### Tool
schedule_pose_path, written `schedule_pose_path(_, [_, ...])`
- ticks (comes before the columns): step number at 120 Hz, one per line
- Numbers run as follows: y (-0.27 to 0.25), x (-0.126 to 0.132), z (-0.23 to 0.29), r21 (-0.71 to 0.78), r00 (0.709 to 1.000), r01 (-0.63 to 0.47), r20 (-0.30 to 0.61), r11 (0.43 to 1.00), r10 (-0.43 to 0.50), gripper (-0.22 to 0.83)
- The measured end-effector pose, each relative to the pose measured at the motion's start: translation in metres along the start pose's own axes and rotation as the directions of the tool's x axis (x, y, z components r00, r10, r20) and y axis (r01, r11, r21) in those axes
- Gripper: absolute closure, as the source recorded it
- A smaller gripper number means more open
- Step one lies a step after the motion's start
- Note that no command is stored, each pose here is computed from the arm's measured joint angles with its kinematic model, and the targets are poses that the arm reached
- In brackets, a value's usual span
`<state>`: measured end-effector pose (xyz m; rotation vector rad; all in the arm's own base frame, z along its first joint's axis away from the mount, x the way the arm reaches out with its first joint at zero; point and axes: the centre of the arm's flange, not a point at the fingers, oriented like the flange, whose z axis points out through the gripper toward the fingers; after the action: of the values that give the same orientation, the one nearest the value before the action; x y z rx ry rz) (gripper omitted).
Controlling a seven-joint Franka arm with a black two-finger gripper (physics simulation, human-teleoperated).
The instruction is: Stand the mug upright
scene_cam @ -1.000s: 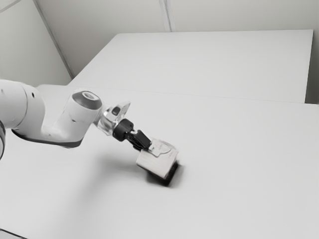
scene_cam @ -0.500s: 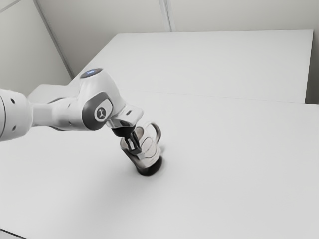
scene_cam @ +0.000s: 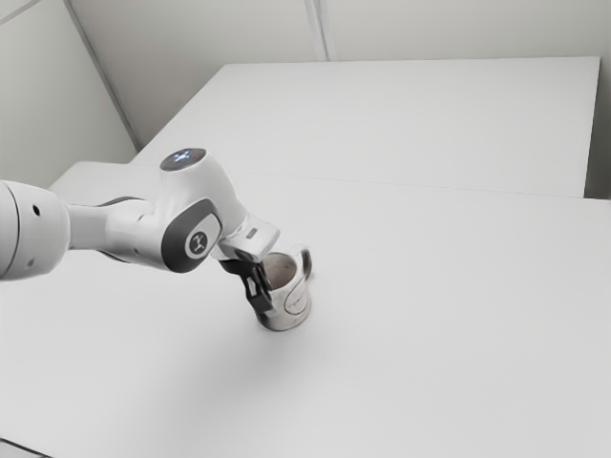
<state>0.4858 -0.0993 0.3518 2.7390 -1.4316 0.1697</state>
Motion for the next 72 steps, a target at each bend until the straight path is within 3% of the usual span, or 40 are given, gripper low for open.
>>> schedule_pose_path(29, [-0.001, 0.003, -0.012, 0.012, 1.000, 0.016, -0.017, 1.000, -0.016, 0.10])
schedule_pose_path(42, [-0.016, 0.010, -0.048, 0.017, 0.991, 0.129, -0.036, 0.991, -0.129, 0.06])
schedule_pose_path(72, [-0.052, 0.045, -0.168, 0.028, 0.937, 0.339, -0.100, 0.940, -0.334, 0.02])
